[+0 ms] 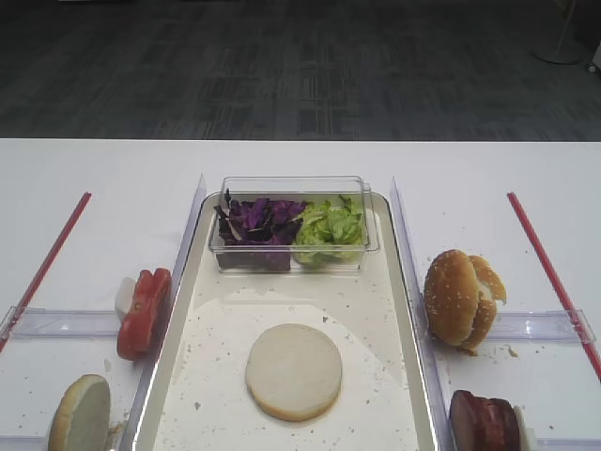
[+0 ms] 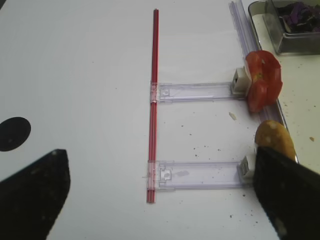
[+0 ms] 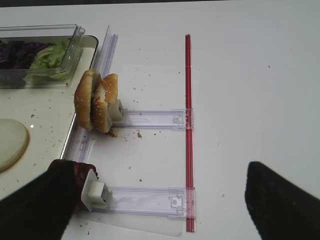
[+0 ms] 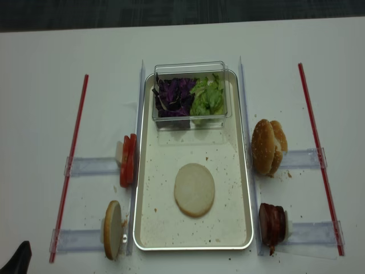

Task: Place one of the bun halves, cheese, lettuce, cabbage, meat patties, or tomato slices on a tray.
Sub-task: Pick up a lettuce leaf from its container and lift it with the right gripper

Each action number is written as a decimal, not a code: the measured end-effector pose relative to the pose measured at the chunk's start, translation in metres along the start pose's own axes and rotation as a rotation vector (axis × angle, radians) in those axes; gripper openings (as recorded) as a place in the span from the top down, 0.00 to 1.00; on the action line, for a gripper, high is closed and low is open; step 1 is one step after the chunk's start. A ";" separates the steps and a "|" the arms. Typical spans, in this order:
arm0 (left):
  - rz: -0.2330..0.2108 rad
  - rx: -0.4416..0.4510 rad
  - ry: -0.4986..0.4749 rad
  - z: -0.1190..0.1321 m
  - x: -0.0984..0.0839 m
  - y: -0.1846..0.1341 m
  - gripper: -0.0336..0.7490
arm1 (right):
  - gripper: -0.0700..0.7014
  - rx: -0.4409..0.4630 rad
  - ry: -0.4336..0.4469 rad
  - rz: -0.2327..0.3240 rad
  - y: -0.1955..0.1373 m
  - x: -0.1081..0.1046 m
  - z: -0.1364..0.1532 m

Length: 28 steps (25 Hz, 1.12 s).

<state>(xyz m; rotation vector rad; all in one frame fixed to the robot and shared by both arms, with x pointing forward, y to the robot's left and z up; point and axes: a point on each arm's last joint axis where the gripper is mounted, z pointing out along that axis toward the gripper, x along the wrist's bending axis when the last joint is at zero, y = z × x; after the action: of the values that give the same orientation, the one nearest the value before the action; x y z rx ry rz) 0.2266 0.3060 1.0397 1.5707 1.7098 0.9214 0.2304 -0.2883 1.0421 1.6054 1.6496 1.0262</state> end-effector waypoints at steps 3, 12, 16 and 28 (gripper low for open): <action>0.000 0.000 0.000 0.000 0.000 0.000 0.08 | 0.01 0.000 0.000 0.000 0.000 0.000 0.000; 0.000 0.000 0.000 0.000 0.000 0.000 0.08 | 0.01 0.000 0.000 0.000 0.000 0.000 0.000; 0.000 0.000 0.000 0.000 0.000 0.000 0.08 | 0.03 0.000 0.000 0.000 0.000 0.000 0.000; 0.000 0.000 0.000 0.000 0.000 0.000 0.08 | 0.06 0.408 -0.019 0.085 0.020 -0.004 0.041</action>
<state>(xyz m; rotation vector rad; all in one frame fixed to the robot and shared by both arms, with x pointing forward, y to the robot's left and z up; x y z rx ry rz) 0.2266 0.3060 1.0397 1.5707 1.7098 0.9214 0.2759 -0.2880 1.0380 1.9517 1.8789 0.7410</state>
